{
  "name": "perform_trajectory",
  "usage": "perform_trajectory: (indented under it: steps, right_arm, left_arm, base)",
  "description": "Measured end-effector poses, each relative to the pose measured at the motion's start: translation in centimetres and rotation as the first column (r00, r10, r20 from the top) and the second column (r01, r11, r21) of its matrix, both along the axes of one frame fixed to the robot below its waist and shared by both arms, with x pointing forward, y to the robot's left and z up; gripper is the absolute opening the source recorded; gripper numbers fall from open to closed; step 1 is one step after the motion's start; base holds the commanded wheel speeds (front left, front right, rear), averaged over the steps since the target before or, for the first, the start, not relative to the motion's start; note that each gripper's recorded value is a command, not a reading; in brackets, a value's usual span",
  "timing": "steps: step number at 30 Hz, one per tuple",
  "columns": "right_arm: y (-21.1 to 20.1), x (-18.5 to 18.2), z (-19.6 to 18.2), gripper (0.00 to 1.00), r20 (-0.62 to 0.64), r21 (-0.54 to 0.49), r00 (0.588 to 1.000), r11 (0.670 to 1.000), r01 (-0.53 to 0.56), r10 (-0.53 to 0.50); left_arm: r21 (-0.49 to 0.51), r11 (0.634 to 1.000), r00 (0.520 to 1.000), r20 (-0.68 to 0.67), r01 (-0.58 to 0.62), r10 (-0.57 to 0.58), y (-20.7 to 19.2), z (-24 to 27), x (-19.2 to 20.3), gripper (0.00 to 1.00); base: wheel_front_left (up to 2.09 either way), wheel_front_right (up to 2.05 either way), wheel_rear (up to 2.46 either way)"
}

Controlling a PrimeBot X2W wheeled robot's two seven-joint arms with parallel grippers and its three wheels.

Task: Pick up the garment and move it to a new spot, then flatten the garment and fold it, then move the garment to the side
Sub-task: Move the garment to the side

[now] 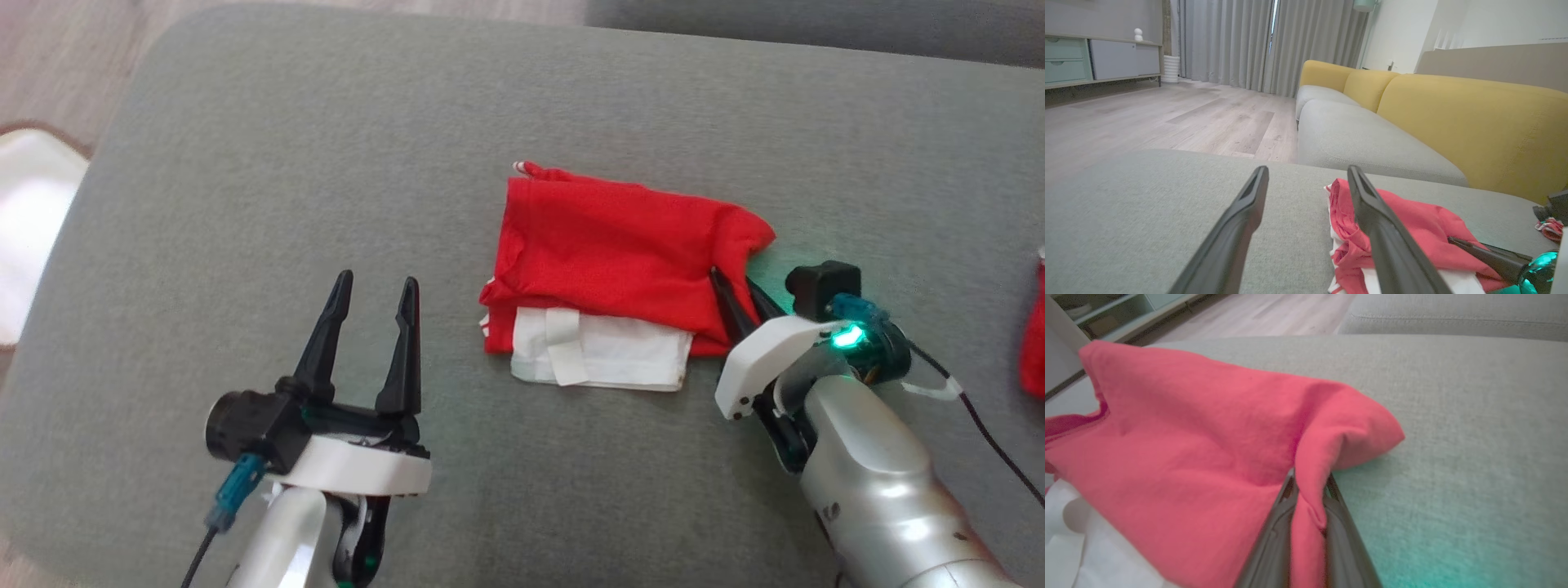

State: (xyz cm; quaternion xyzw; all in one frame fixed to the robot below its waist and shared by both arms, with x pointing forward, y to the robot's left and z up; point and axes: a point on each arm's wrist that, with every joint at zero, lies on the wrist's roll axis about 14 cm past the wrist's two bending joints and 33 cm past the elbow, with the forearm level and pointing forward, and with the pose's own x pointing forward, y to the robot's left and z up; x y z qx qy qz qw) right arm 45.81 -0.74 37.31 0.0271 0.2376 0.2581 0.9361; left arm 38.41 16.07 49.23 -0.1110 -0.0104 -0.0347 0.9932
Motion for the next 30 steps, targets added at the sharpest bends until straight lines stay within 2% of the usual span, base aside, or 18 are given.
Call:
perform_trajectory:
  steps: [7, 12, 16, 18, 19, 24, 27, 30]
  right_arm:
    - [-3.0, 0.4, 1.9, 0.00, 0.144, -0.105, 0.990, 0.994, 0.012, 0.003]
    - [-7.3, 1.1, 4.5, 0.00, 0.251, -0.164, 0.966, 0.981, 0.101, -0.058]
    - [-12.0, 1.8, 7.1, 0.00, 0.334, -0.220, 0.936, 0.956, 0.195, -0.114]
    - [-15.0, 2.1, 8.6, 0.00, 0.372, -0.245, 0.915, 0.935, 0.257, -0.154]
    - [-18.4, 2.1, 10.1, 0.00, 0.407, -0.262, 0.890, 0.908, 0.328, -0.204]
    - [-26.3, 0.8, 12.6, 0.00, 0.444, -0.327, 0.840, 0.817, 0.475, -0.311]
    - [-29.6, -0.3, 12.9, 0.00, 0.440, -0.355, 0.821, 0.769, 0.531, -0.363]
    - [-32.2, -1.6, 11.7, 0.00, 0.398, -0.393, 0.818, 0.729, 0.560, -0.414]
  left_arm:
    - [-0.012, 0.997, 0.997, 0.033, 0.072, -0.071, -2.4, 0.9, 0.8, 1.00]
    - [-0.024, 0.983, 0.981, 0.062, 0.184, -0.182, -6.2, 1.7, 1.5, 1.00]
    - [-0.038, 0.955, 0.952, 0.101, 0.293, -0.288, -10.3, 2.9, 2.1, 1.00]
    - [-0.033, 0.935, 0.929, 0.134, 0.353, -0.346, -12.6, 4.0, 2.6, 1.00]
    - [-0.031, 0.910, 0.900, 0.164, 0.414, -0.404, -14.9, 4.9, 3.0, 1.00]
    - [-0.048, 0.854, 0.848, 0.164, 0.518, -0.505, -18.9, 4.4, 2.9, 1.00]
    - [-0.064, 0.833, 0.831, 0.145, 0.550, -0.538, -20.3, 3.4, 3.1, 1.00]
    - [-0.074, 0.817, 0.818, 0.131, 0.572, -0.561, -21.1, 2.6, 3.5, 1.00]
  base:
    - [0.00, 0.00, 0.00]
    - [0.00, 0.00, 0.00]
    - [0.00, 0.00, 0.00]
    - [0.00, 0.00, 0.00]
    - [0.00, 0.00, 0.00]
    - [0.00, 0.00, 0.00]
    - [0.00, 0.00, 0.00]
    - [0.00, 0.00, 0.00]
